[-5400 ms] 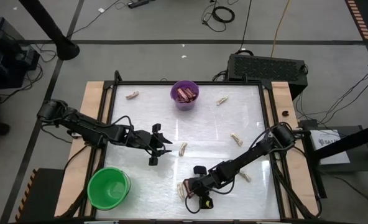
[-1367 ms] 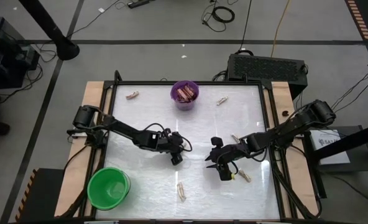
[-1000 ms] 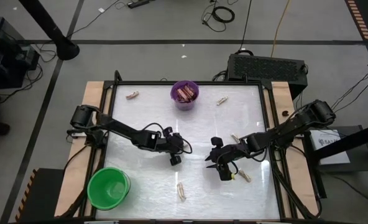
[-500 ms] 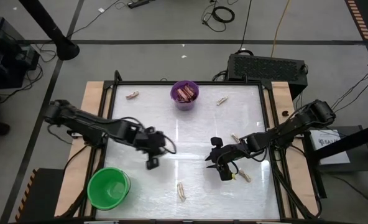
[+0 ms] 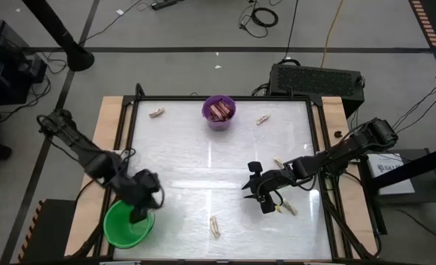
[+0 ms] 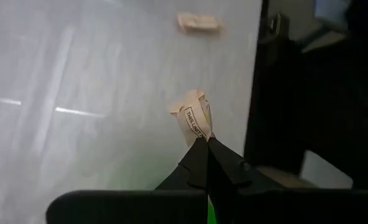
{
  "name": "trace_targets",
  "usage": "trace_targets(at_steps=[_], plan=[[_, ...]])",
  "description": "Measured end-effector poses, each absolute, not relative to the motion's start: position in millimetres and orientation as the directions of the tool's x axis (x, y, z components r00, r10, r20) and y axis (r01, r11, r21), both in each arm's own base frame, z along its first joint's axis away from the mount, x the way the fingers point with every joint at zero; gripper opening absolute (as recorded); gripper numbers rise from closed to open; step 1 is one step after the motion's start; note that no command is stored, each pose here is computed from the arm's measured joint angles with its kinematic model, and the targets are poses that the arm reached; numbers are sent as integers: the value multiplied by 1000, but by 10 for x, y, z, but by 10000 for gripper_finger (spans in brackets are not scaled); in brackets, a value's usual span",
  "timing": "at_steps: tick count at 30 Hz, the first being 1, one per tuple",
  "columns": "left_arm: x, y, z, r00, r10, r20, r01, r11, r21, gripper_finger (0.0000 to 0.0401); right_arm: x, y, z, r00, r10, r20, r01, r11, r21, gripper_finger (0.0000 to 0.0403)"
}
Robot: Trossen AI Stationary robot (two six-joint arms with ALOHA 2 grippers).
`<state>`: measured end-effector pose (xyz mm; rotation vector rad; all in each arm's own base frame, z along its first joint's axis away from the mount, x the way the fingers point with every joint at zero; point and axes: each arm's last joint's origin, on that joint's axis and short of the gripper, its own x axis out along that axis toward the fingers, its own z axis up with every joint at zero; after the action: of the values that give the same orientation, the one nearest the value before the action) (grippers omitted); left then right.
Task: Sort candy by brand, put in halloween buckets
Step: Put the white chocolate into the green bucket
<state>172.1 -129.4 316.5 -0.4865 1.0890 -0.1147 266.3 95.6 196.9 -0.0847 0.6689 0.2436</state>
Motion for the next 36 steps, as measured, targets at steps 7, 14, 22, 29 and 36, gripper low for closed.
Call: trace_targets(at_steps=[7,14,22,29,36], plan=[[1457,-1553,2946,365,-312,-877,-273,865,-422,2,2679,964,1992,774,203,-600,-249,968,7,137],[1320,-1635,2827,300,-316,-900,-367,833,-414,2,2678,970,1993,774,208,-598,-253,967,9,137],[1222,-1603,2790,170,-305,-937,-531,773,-348,2,2678,970,1993,774,208,-599,-253,967,9,137],[1208,-1584,2781,156,-285,-946,-552,769,-322,28,2677,969,1993,773,208,-599,-253,967,8,137],[1193,-1562,2772,142,-261,-955,-559,775,-295,83,2677,969,1993,774,207,-599,-253,967,8,137]])
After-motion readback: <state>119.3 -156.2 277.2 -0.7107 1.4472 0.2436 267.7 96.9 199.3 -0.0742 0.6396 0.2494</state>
